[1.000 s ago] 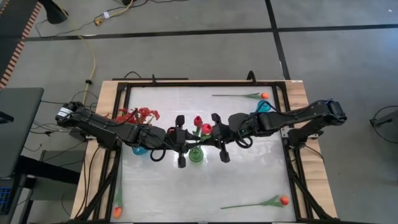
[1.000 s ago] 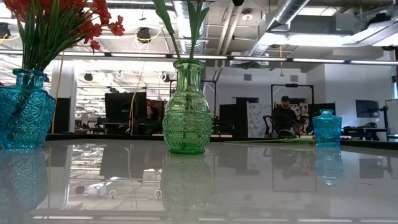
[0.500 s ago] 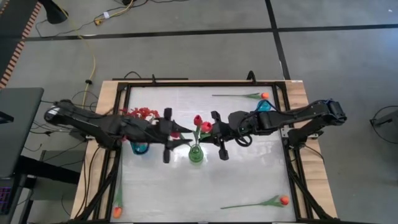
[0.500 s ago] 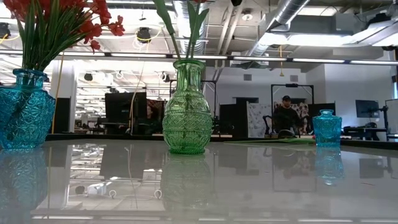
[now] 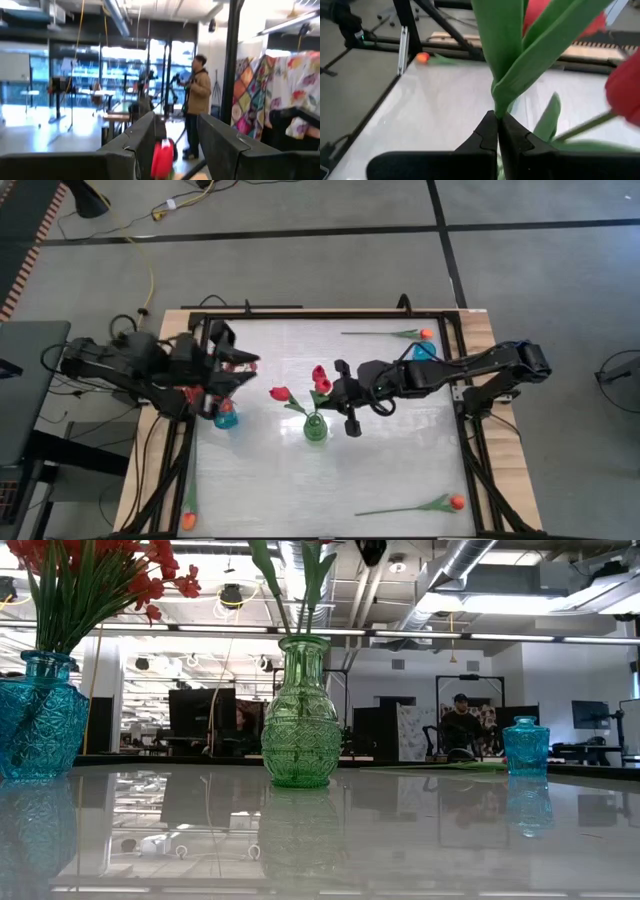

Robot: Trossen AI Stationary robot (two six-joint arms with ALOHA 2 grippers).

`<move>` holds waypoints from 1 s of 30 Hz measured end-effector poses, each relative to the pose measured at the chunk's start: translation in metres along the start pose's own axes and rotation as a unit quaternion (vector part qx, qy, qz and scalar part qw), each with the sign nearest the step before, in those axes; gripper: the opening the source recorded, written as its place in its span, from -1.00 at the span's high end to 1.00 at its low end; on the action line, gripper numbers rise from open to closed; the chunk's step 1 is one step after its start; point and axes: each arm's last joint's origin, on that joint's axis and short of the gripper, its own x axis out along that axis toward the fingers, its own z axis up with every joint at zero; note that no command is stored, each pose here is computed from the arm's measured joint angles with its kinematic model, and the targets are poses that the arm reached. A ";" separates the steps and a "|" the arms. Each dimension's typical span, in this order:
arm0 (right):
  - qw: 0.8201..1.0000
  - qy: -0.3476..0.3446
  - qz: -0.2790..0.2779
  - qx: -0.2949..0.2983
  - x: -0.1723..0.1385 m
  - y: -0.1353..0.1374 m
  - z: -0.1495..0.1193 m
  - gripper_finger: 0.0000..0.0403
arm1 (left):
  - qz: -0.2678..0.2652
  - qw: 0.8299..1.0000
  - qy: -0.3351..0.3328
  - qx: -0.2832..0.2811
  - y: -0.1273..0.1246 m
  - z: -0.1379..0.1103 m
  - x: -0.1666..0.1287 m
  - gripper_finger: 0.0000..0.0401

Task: Sort flowers into vase by color
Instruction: Put the pink flower into the green vase

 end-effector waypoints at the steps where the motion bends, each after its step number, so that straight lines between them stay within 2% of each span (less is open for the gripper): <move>1: 1.000 0.005 0.001 0.003 0.000 0.000 -0.001 0.85 | -0.001 1.000 -0.008 0.000 0.000 0.003 -0.002 0.33; 12: 1.000 0.019 -0.005 0.008 0.016 -0.004 -0.010 0.83 | -0.023 0.998 -0.052 0.015 0.006 0.025 -0.029 0.33; 21: 0.999 0.045 -0.004 0.008 0.026 -0.003 -0.019 0.81 | -0.012 0.999 -0.030 0.018 0.009 0.025 -0.037 0.33; 25: 0.999 0.048 -0.002 0.007 0.026 -0.002 -0.020 0.69 | -0.012 1.000 -0.023 0.014 0.009 0.024 -0.037 0.33; 30: 0.998 0.061 -0.003 0.011 0.026 -0.002 -0.022 0.36 | -0.023 0.999 -0.024 0.015 0.008 0.024 -0.037 0.33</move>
